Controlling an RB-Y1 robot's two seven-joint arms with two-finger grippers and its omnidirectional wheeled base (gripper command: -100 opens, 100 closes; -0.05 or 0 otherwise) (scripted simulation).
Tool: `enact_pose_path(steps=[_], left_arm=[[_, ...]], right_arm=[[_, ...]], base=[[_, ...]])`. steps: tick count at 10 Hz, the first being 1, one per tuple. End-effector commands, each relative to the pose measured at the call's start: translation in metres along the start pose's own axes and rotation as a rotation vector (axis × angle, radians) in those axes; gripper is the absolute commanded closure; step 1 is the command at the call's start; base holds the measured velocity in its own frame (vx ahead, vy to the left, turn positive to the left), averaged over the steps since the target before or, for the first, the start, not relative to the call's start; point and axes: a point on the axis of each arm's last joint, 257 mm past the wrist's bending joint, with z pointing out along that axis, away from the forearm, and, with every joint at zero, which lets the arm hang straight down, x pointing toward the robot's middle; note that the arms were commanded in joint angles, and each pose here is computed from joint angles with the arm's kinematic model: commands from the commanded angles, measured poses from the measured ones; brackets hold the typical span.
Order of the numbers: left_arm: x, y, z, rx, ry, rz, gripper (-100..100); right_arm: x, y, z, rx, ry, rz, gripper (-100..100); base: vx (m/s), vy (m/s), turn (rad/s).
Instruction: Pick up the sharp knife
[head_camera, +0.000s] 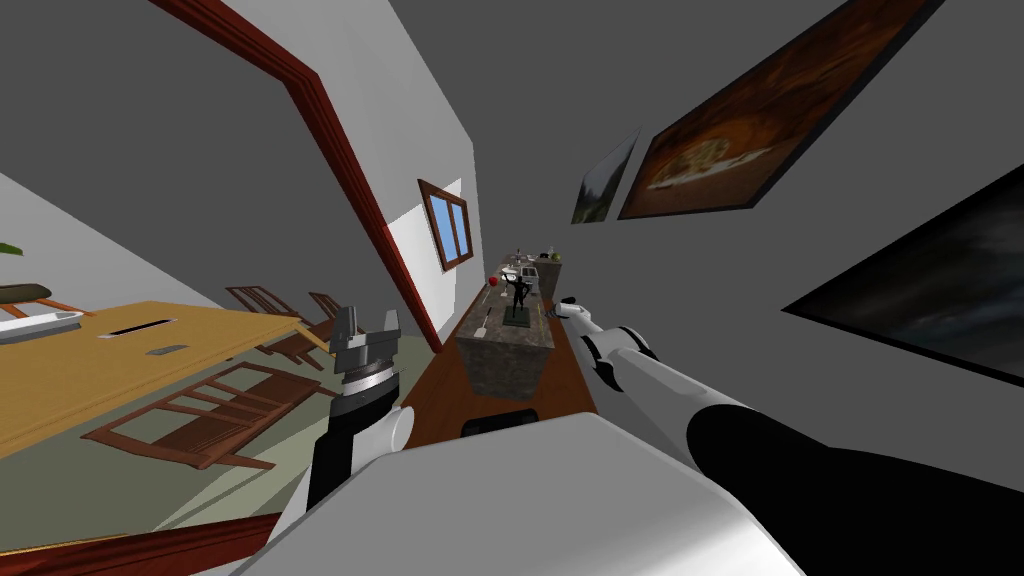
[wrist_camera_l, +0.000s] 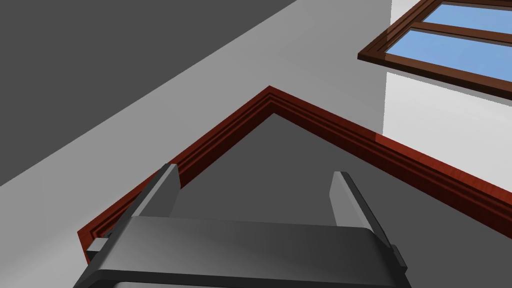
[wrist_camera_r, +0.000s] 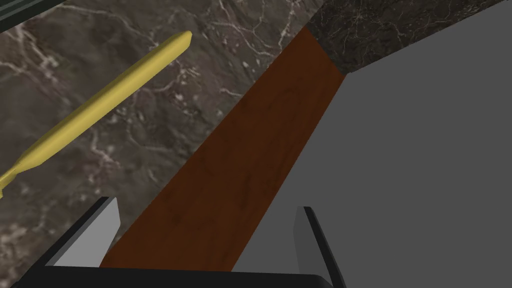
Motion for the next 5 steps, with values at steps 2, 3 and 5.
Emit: enact_pose_path(steps=[2, 3, 5], left_arm=[[0.0000, 0.0000, 0.0000, 0.000, 0.000, 0.000, 0], [0.0000, 0.0000, 0.0000, 0.000, 0.000, 0.000, 0], [0.0000, 0.0000, 0.0000, 0.000, 0.000, 0.000, 0]], right_arm=[[-0.0002, 0.0001, -0.0002, -0.001, -0.001, -0.064, -100], [-0.0024, -0.0003, -0.0003, 0.006, 0.003, -0.062, -100], [-0.0045, -0.0005, -0.0005, 0.013, 0.008, -0.069, -100]], base=[[0.000, 0.000, 0.000], [0.034, 0.018, -0.068], [0.048, 0.057, -0.078]])
